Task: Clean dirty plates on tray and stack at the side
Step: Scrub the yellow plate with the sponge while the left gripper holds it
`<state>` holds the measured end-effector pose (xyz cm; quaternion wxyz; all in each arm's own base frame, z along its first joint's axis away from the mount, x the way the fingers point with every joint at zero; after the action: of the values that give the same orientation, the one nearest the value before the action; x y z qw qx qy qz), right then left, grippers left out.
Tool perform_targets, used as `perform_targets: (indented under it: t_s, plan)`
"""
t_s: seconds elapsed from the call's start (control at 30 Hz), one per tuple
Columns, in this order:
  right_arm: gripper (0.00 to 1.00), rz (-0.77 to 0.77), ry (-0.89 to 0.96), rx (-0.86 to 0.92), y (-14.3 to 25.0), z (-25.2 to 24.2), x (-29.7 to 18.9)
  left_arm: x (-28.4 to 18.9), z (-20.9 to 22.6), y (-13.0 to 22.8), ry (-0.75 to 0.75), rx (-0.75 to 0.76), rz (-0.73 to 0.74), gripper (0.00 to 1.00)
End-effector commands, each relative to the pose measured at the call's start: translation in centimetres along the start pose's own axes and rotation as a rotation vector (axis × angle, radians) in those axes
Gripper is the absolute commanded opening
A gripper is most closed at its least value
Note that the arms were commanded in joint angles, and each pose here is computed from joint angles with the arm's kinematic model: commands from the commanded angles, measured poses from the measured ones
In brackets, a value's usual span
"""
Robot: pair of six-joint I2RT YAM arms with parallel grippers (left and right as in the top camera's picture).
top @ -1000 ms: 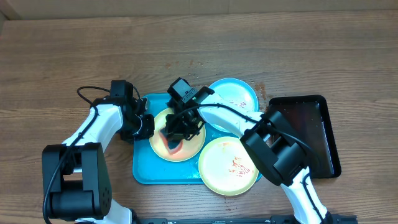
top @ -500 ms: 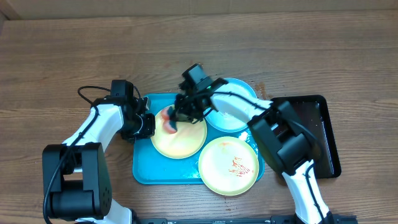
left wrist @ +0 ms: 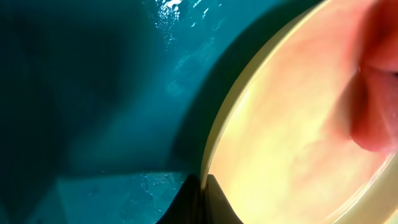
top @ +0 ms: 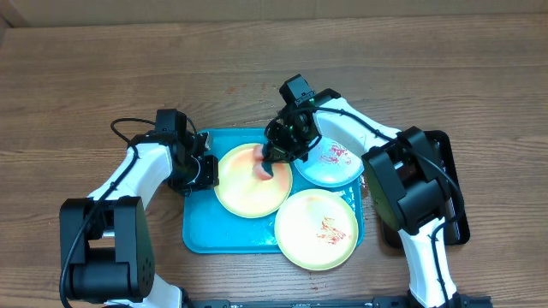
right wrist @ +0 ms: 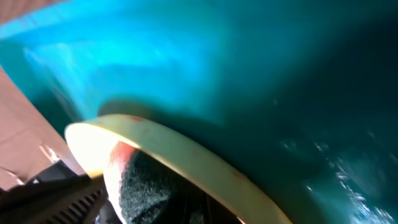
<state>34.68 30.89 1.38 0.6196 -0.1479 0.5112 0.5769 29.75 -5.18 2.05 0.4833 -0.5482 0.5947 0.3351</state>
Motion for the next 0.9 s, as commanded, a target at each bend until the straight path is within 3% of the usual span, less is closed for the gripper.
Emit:
perform_targets:
  t_s: [0.0, 0.33, 0.63, 0.87]
  plan:
    - [0.04, -0.099, 0.261, 0.081, -2.7, -7.4, 1.2, 0.3, 1.1, 0.7, -0.053, -0.011, 0.031, 0.04]
    - [0.04, 0.042, 0.320, -0.057, 2.3, -7.2, 3.1, 0.3, 1.2, 0.4, -0.054, -0.007, 0.019, 0.04]
    - [0.04, 0.176, 0.234, -0.244, 8.9, -3.4, 7.2, 0.3, 1.2, 0.4, -0.054, -0.007, 0.017, 0.04]
    - [0.04, 0.138, 0.156, -0.262, 8.8, -1.2, 8.2, 0.3, 1.2, 0.4, -0.054, -0.007, 0.017, 0.04]
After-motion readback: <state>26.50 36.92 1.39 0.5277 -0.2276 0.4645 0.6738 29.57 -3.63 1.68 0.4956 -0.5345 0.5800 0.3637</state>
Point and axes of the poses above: each gripper's point midway between its finger pads, its own x axis out along the fingers, its own z axis along the line the jaws close on, y = z × x, the point moved 1 cm from there along -x, back along the fingers, and after that the axes turned 15 degrees about x, right-handed, at the moved point
